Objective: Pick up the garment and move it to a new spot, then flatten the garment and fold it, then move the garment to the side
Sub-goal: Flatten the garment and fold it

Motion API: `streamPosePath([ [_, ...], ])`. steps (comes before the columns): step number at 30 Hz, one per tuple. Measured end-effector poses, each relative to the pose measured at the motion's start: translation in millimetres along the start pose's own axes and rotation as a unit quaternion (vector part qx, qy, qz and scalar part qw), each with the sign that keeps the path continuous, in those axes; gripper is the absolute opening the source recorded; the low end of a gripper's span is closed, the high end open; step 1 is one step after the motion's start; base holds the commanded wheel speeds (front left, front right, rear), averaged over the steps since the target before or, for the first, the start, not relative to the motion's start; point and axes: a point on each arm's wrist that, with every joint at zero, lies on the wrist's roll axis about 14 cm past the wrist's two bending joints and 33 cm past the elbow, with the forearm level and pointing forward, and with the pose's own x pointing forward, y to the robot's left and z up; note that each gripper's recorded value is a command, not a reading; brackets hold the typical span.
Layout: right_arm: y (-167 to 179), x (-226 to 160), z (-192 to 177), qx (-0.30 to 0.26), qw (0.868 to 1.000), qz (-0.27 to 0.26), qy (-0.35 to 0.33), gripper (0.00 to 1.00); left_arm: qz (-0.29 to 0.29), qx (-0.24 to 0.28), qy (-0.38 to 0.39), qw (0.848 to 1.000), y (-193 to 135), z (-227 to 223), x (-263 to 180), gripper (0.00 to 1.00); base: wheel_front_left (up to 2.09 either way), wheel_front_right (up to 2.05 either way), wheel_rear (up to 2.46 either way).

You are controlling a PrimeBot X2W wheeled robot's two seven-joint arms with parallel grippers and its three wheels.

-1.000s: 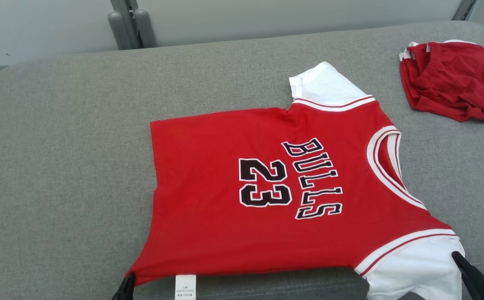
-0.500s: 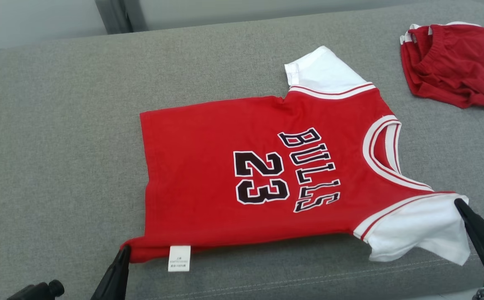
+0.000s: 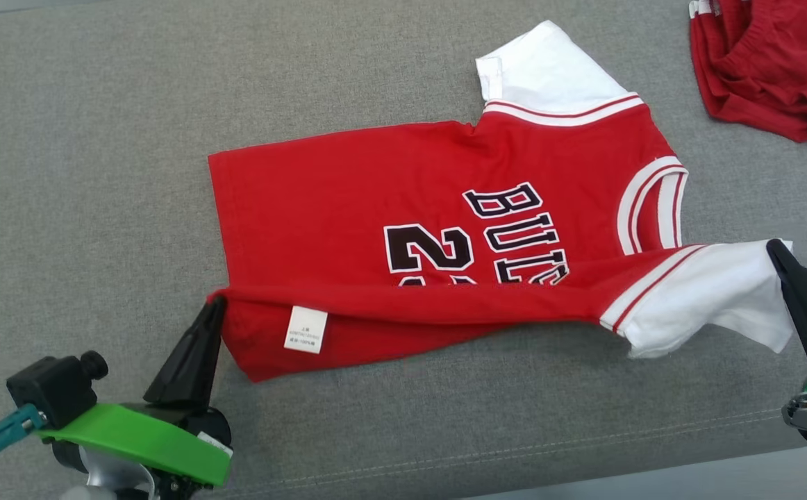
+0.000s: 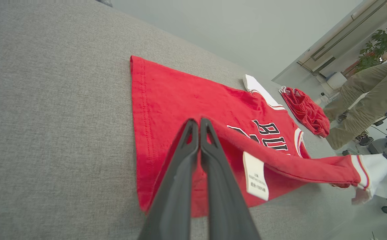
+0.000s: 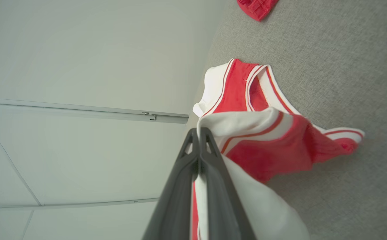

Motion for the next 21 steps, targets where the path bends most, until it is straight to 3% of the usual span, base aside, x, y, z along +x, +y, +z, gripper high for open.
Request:
streamPosePath([
  [8,-24,23,-1,-0.002,0.999,-0.032,-0.004,0.00,0.014,0.006,-0.009,1.000,17,7,22,0.00,0.00,0.00,0.00],
  [21,-53,57,2,-0.042,0.997,-0.067,-0.013,0.00,0.015,-0.011,0.045,0.999,19,-27,32,0.00,0.00,0.00,0.00],
])
